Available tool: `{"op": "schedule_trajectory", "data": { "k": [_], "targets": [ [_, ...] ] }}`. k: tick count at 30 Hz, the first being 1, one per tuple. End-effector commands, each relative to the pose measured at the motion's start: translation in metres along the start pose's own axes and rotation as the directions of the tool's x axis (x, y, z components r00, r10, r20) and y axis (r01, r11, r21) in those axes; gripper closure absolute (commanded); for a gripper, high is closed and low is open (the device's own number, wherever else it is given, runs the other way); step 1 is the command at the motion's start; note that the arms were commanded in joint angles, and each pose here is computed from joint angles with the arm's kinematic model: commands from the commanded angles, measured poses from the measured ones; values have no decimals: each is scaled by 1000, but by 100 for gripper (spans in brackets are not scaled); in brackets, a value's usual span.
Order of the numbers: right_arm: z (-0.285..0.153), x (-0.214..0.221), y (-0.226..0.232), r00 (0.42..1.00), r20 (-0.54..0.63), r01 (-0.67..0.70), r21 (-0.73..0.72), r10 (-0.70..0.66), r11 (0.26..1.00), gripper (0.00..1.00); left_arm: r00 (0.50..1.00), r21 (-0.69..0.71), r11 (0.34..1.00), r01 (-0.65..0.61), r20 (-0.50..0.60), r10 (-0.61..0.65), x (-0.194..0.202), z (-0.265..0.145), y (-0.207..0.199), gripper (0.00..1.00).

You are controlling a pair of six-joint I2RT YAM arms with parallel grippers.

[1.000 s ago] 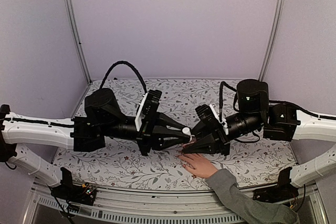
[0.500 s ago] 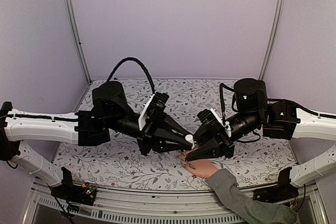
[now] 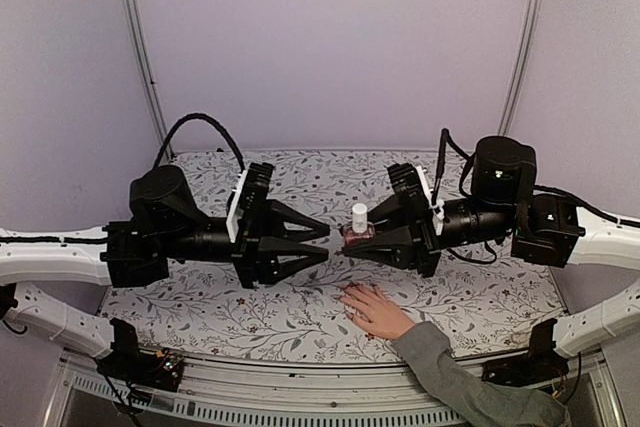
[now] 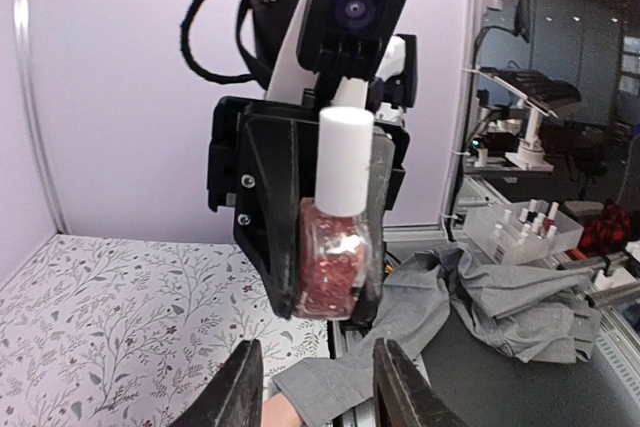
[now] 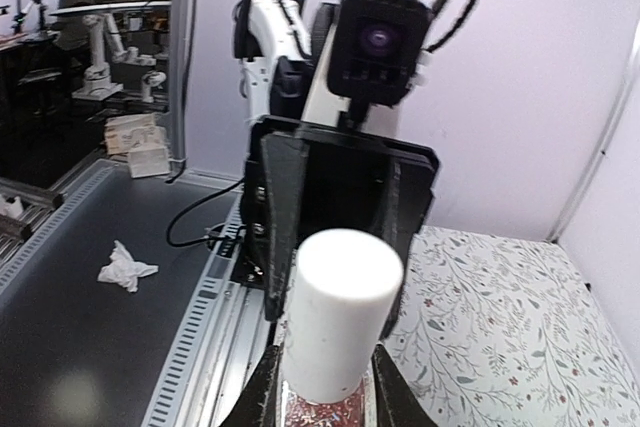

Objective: Paint the nails
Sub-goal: Screw the nail polish bottle.

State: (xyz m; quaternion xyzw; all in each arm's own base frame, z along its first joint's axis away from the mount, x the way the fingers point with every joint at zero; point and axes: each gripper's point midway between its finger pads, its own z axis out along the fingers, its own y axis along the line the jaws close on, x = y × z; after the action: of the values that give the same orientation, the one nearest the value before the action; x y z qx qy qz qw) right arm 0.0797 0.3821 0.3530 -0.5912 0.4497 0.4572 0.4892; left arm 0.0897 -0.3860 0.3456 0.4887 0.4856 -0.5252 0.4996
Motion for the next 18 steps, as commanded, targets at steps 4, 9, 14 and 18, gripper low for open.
{"op": "schedule_trajectory", "data": {
  "k": [4, 9, 14, 18],
  "targets": [
    [-6, 13, -63, 997, -27, -53, 361, 67, 931, 100, 990, -325, 944, 53, 139, -7, -25, -29, 44, 60],
    [-9, 24, -82, 994, -59, -58, 462, 96, 885, 100, 987, -432, 898, 85, 157, -18, -32, -28, 63, 59],
    [-7, 38, -97, 985, -109, -56, 529, 133, 847, 100, 990, -469, 876, 111, 130, -55, -36, -15, 75, 59],
    [-5, 46, -103, 980, -127, -59, 554, 155, 831, 100, 986, -458, 878, 137, 147, -77, -42, -4, 78, 59]
  ]
}}
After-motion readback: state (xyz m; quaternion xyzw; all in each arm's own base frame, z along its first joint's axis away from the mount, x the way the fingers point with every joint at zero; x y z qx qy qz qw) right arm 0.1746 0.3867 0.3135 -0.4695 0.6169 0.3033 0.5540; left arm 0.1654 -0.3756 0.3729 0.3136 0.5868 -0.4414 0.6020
